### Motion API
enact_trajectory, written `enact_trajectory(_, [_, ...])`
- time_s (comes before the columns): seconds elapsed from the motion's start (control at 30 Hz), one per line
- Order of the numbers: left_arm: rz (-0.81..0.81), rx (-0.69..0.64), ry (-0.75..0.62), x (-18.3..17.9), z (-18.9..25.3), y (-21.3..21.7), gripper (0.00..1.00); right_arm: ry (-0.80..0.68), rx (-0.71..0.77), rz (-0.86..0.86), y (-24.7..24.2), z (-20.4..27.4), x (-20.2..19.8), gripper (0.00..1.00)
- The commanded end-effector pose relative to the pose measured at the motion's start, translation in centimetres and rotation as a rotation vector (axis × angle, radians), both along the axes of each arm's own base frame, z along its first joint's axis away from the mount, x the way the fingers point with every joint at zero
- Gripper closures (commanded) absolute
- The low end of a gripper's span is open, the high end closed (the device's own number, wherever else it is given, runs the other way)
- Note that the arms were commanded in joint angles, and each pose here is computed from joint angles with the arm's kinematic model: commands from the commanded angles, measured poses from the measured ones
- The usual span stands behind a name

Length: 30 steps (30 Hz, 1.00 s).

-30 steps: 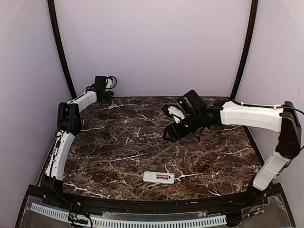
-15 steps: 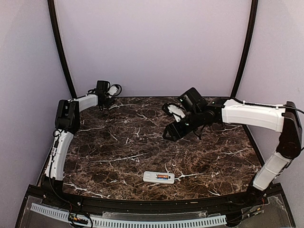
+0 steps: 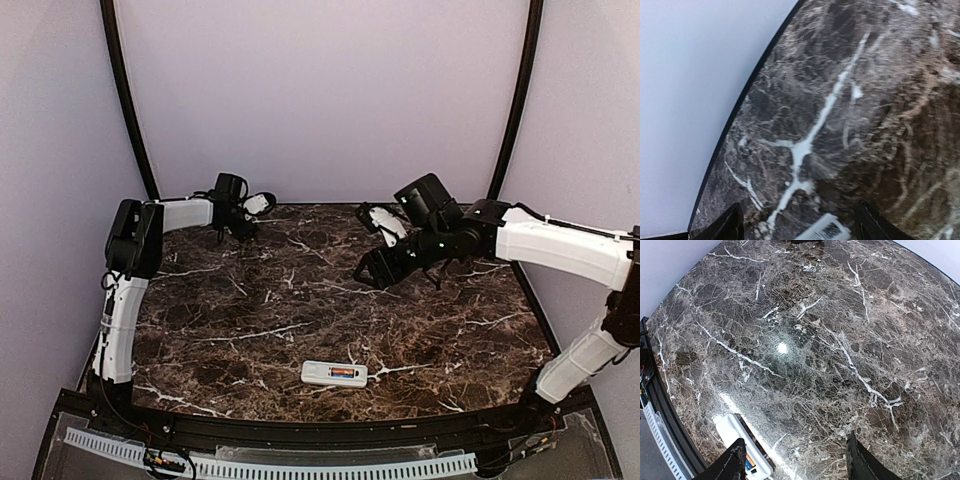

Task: Load the batteries into the remote control
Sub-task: Move the battery cover to the corner of the board.

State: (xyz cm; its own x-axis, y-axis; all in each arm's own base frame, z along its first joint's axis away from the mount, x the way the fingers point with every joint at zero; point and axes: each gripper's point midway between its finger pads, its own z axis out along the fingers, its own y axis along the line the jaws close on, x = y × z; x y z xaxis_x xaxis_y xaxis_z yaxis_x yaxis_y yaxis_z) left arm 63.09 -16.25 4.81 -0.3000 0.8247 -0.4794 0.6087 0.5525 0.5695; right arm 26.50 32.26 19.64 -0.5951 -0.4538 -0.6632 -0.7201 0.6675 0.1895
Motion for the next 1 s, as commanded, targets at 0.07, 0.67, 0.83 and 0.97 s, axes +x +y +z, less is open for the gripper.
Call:
enact_trajectory(0.07, [-0.106,-0.003,0.44,-11.3,-5.8,-1.9,0.25,-0.033,0.013,-0.027,-1.3,1.2,-0.3,0.35])
enact_trajectory(0.67, [0.748,-0.927,0.329,0.8,3.1,4.9,0.33,-0.001,0.054,-0.032,-0.9,2.2,-0.9,0.36])
enact_trajectory(0.83, [0.799,-0.873,0.369,0.9,0.6,5.1,0.44,0.001,0.048,-0.035,-1.0,2.6,-1.1,0.38])
enact_trajectory(0.97, [0.822,-0.807,0.391,-0.2,-0.3,5.4,0.59,-0.002,0.053,-0.042,-1.1,2.8,-1.2,0.38])
